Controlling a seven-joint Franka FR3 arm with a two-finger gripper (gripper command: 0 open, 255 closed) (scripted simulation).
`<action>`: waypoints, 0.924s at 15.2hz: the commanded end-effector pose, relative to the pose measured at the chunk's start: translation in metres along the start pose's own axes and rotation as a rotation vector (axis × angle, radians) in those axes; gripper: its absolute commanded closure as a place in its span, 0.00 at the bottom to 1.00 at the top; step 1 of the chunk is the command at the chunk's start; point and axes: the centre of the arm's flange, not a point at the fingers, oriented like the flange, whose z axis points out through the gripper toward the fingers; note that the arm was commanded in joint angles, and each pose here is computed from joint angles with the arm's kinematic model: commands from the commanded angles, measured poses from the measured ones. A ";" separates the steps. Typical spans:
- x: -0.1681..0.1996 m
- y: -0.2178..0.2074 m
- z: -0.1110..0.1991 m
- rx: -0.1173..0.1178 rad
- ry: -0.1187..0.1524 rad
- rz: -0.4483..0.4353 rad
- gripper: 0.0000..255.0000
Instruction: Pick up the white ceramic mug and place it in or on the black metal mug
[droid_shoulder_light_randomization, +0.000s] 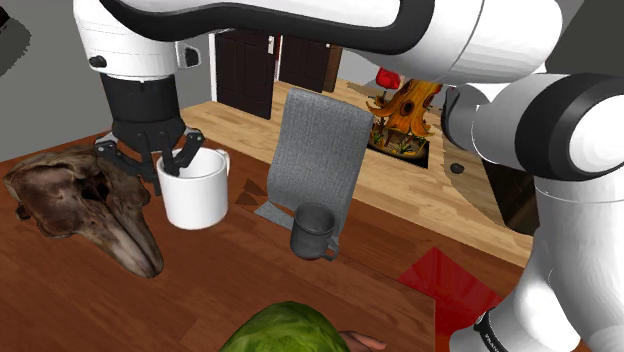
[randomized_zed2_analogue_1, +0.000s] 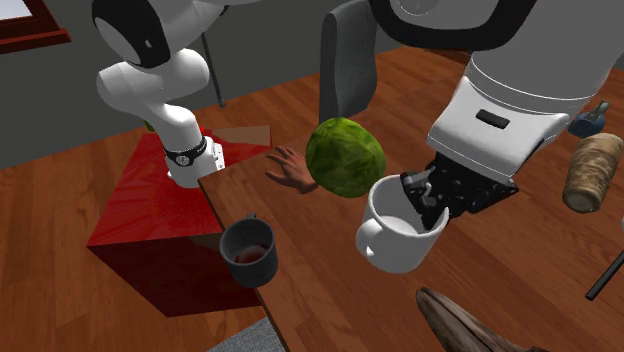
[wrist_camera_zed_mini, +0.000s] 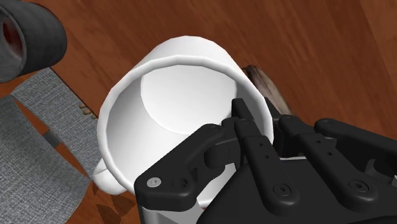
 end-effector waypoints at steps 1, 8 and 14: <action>-0.001 0.001 -0.008 0.000 0.000 0.000 1.00; -0.024 0.090 -0.014 0.000 0.000 0.000 1.00; -0.043 0.167 -0.019 0.000 0.000 0.000 1.00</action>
